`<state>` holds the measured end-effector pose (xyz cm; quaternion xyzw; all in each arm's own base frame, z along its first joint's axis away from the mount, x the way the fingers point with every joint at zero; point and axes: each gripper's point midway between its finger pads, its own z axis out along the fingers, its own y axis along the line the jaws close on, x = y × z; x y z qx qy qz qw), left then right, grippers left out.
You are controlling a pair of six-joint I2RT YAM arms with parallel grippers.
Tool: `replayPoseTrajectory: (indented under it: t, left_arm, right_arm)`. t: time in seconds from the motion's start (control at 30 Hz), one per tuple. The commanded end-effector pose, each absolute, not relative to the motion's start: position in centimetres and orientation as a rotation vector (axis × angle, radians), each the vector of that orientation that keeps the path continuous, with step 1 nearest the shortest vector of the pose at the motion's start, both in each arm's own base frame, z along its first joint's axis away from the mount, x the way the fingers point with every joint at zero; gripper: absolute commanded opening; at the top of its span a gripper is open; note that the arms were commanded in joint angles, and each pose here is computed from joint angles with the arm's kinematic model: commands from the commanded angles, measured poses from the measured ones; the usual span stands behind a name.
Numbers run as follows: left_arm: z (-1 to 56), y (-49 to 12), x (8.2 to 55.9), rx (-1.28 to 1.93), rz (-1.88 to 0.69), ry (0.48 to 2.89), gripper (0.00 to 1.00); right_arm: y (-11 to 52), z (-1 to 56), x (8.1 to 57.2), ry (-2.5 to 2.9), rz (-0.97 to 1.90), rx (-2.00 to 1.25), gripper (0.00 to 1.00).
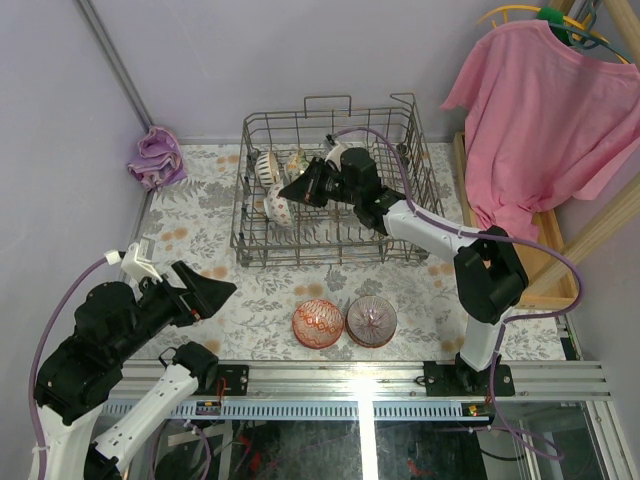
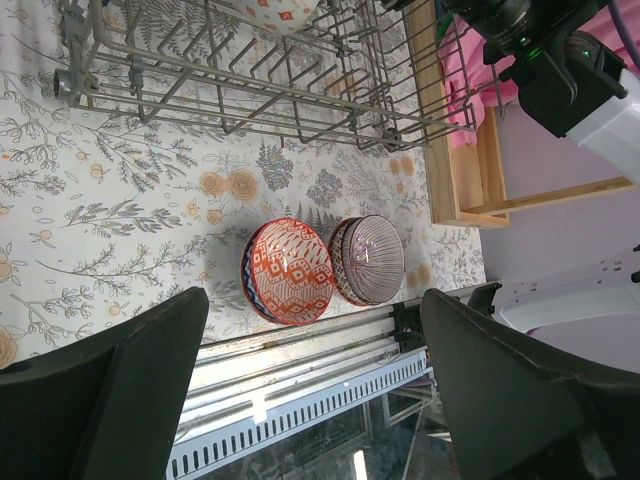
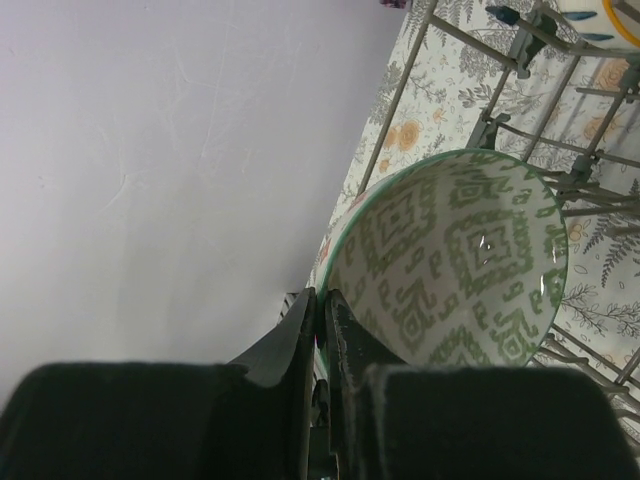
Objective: Load the bowls into the dish rack
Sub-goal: Adjust the dish rack at the center of the board.
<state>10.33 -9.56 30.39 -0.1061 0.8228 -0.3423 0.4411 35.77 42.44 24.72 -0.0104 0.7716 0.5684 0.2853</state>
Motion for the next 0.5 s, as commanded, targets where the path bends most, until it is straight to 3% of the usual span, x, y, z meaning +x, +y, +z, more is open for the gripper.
replayPoseTrajectory:
  t: [0.0, 0.47]
  left_arm:
    - [30.2, -9.4, 10.5, -0.256, -0.827, 2.046, 0.87]
    - [30.4, -9.5, 10.9, -0.238, -0.809, 2.05, 0.87]
  right_arm:
    - [42.6, 33.2, 35.0, 1.845, 1.587, -0.146, 0.0]
    - [41.2, 37.1, 37.2, 1.76, 1.552, -0.171, 0.0]
